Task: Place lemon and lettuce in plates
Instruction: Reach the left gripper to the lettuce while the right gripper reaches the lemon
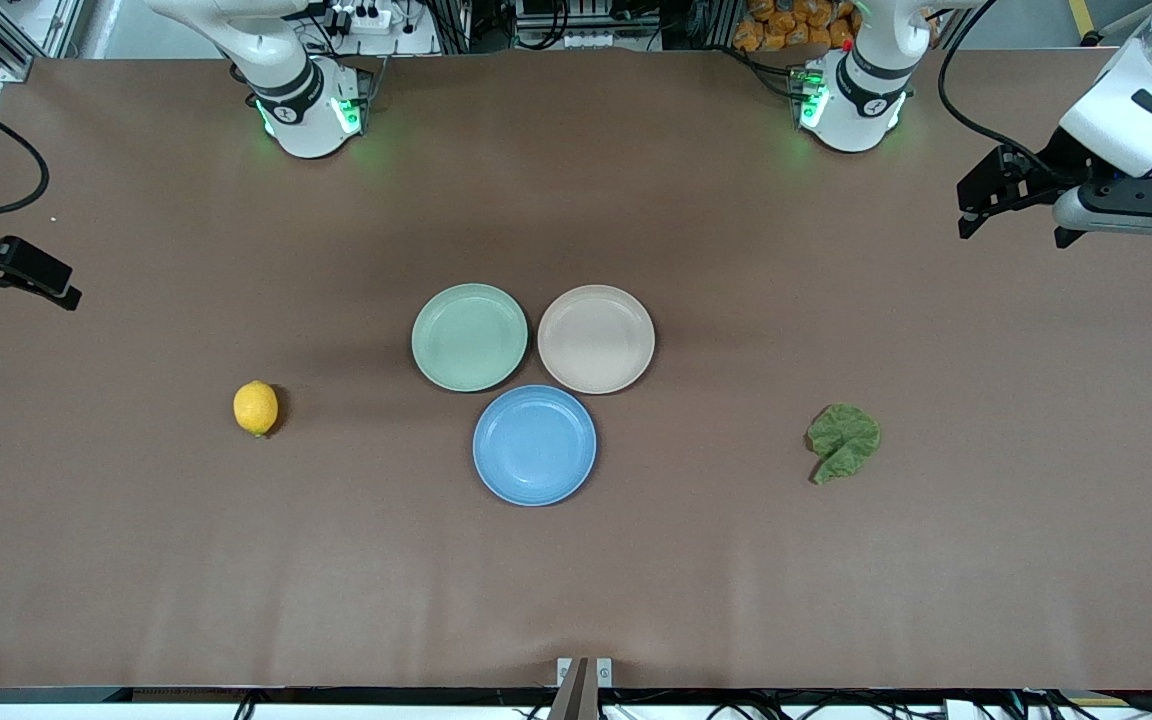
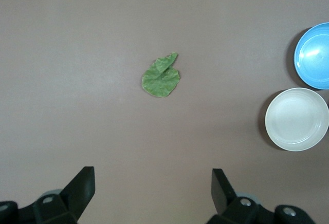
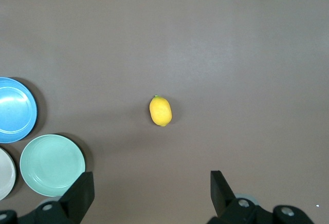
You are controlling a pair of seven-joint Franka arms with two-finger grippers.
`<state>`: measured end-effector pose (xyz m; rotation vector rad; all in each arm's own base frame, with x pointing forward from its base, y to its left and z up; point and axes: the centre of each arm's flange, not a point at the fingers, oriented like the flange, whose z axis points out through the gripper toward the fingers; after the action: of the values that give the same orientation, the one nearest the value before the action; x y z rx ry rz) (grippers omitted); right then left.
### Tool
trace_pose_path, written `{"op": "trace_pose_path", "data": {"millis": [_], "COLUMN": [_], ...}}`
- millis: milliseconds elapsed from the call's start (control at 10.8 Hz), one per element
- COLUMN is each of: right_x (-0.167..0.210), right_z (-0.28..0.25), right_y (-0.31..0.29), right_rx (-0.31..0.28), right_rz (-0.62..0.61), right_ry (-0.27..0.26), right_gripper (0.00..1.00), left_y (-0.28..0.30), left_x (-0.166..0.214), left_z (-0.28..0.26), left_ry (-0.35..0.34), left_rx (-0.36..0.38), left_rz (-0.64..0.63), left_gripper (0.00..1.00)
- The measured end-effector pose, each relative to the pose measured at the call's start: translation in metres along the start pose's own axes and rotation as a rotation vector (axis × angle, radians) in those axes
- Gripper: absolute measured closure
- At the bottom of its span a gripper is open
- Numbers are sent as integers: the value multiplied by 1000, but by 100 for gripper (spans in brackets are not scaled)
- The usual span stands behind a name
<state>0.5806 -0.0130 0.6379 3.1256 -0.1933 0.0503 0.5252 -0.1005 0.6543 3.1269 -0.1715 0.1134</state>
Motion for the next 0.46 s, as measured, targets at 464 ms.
{"op": "trace_pose_path", "data": {"millis": [464], "right_x": [0], "right_z": [0], "right_y": [0], "right_rx": [0], "right_rz": [0], "right_ry": [-1], "right_gripper": [0], "left_y": [0], "left_x": [3], "left_z": [7], "left_ry": [-13], "left_rx": [-1], "left_rz": [0], "left_gripper": [0]}}
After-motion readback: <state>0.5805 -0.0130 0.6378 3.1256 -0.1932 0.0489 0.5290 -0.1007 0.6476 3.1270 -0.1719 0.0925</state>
